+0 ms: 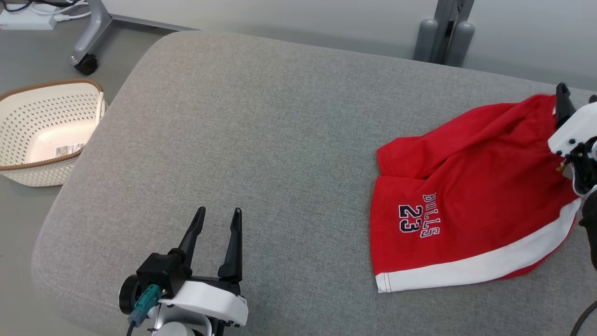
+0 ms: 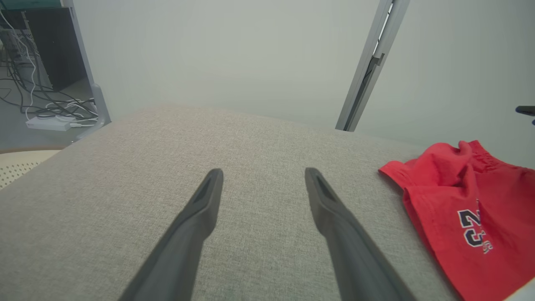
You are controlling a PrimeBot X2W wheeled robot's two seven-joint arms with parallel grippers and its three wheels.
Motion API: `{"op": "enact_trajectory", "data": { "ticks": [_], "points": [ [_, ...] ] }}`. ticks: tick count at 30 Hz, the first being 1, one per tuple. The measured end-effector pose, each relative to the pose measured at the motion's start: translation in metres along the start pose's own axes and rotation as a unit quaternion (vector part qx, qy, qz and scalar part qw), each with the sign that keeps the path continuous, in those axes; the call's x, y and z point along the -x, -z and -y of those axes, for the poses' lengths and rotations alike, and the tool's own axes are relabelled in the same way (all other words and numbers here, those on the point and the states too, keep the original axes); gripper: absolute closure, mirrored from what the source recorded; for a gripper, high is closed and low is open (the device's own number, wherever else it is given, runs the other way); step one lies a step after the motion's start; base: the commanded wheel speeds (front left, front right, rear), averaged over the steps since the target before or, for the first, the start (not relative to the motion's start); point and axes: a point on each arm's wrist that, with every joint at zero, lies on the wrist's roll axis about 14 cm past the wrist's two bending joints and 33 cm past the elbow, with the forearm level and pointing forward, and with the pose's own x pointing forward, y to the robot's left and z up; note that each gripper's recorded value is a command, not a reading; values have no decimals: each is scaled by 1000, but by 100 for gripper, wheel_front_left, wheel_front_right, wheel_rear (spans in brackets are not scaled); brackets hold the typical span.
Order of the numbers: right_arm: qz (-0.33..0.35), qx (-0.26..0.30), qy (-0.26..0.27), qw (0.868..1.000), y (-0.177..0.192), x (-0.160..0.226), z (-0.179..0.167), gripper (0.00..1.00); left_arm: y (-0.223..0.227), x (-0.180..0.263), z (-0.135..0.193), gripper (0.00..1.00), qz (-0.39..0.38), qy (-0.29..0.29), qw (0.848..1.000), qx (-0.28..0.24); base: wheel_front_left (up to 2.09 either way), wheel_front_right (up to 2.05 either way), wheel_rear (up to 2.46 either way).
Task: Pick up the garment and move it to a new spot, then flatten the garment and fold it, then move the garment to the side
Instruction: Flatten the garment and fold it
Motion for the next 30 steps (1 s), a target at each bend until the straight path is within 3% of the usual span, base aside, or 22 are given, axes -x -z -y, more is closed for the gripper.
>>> {"op": "enact_trajectory", "data": {
  "ticks": [5,9,17,21,24,27,30],
  "points": [
    [-42,76,-16,996,17,14,-11,0,-7,1,1,0,12,4,1000,-4,0,0,0],
    [1,124,-40,991,0,27,-30,0,-12,5,4,0,22,11,1000,-1,0,0,0],
    [139,146,-65,977,-48,69,-41,0,-27,10,19,0,49,36,998,13,0,0,0],
    [180,168,-65,967,-53,100,-26,0,-36,10,28,0,64,51,996,18,0,0,0],
    [218,149,-57,963,-57,127,-12,0,-37,10,32,0,65,57,996,22,0,0,0],
    [236,151,-52,959,-47,152,-3,0,-38,8,38,0,67,66,995,26,0,0,0],
    [213,124,-31,969,-6,174,10,0,-34,7,45,0,60,76,995,33,0,0,0]
  ]
}}
